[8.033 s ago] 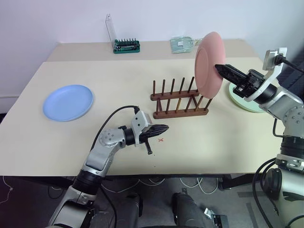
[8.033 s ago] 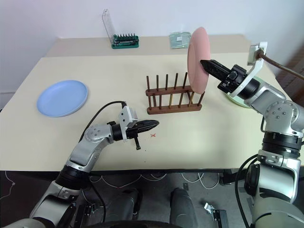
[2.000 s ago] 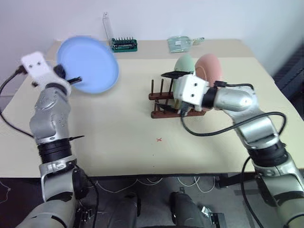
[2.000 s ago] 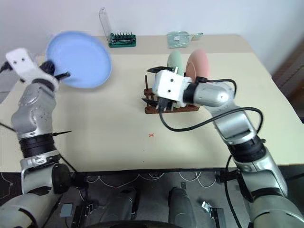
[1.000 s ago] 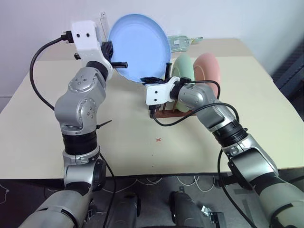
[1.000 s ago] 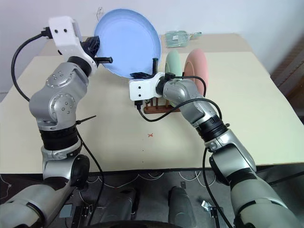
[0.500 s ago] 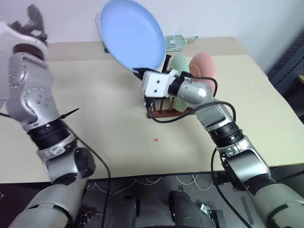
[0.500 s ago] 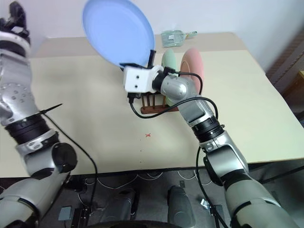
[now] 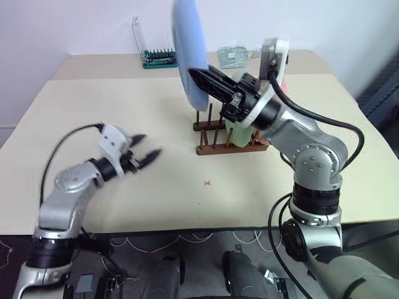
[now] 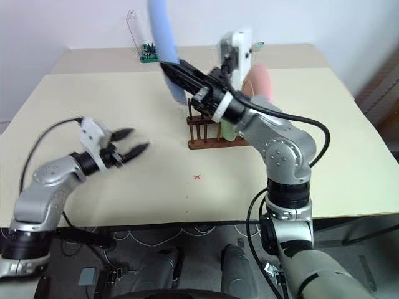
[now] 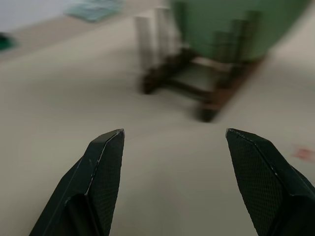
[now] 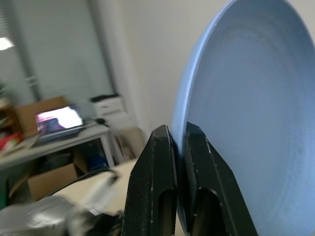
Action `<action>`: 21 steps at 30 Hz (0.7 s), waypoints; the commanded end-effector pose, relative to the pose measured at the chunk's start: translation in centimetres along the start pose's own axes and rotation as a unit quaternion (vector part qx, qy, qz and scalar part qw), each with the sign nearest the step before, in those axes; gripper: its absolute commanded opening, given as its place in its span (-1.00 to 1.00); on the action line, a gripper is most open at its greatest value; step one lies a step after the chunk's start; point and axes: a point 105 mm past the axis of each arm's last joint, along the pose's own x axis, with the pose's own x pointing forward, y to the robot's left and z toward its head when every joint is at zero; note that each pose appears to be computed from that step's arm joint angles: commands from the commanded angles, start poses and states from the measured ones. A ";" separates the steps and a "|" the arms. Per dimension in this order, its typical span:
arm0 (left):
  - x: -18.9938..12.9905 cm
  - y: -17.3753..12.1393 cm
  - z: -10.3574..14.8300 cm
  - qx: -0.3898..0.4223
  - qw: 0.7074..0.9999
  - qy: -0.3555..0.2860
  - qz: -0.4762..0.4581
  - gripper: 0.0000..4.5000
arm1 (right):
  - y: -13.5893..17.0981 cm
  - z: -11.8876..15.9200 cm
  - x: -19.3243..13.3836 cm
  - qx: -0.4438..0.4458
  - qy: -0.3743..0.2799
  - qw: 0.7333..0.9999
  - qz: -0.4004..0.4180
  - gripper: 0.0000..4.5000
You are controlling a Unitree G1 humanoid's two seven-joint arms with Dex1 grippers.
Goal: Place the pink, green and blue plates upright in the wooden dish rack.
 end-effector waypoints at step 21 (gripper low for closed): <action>0.6 -1.6 2.1 0.013 0.999 -0.037 -0.037 0.51 | -3.5 -0.9 -0.1 0.096 0.025 0.991 -0.093 0.10</action>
